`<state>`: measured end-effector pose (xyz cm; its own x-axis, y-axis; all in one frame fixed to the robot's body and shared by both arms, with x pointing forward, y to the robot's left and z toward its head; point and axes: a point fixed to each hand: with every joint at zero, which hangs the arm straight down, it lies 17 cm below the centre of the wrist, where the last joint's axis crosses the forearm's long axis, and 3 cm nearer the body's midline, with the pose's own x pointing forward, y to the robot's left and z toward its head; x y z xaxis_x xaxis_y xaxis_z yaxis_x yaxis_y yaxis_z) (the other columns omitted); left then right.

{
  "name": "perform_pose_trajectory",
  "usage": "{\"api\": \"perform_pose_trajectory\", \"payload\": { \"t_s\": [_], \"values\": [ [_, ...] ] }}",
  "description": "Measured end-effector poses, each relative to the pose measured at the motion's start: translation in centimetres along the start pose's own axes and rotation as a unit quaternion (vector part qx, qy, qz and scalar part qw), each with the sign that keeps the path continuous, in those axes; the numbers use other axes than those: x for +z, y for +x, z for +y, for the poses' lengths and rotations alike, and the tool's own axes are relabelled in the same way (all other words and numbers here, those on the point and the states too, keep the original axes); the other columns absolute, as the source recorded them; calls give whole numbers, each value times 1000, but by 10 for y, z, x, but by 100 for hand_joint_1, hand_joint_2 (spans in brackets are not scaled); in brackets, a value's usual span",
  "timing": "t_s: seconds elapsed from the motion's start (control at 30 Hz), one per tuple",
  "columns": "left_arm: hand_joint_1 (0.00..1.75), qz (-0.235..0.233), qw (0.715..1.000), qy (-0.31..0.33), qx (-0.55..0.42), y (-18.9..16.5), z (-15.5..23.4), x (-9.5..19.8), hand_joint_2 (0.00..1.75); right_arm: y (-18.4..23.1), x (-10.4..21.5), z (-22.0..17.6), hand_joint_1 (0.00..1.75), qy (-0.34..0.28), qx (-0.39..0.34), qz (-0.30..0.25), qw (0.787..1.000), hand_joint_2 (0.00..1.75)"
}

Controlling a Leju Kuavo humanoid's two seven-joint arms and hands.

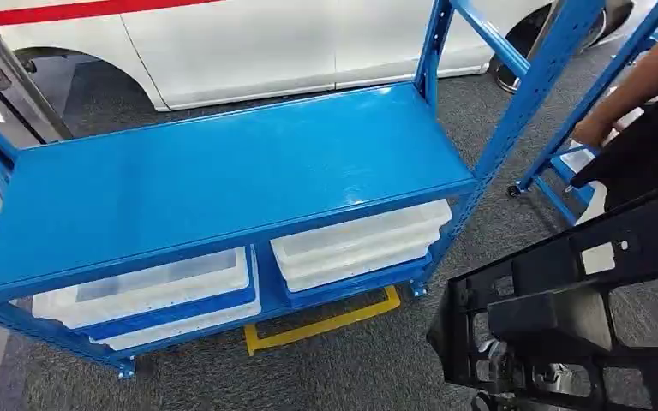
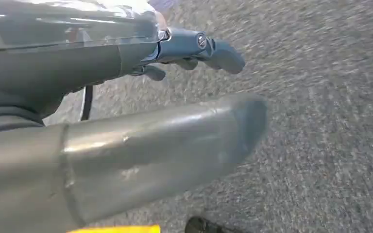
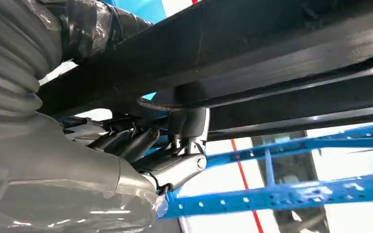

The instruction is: Take the parts from the cabinet and place them on the table.

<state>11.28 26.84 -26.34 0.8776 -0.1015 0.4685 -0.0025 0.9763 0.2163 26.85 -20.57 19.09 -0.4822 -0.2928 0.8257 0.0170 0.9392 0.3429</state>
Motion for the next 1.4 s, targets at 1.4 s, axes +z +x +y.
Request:
{"api": "perform_pose_trajectory", "payload": {
  "t_s": [1.4],
  "values": [
    [0,-7,1000,-15,6,11,-6,-2,0,12,-5,-18,175,-22,29,-16,999,175]
  ]
}}
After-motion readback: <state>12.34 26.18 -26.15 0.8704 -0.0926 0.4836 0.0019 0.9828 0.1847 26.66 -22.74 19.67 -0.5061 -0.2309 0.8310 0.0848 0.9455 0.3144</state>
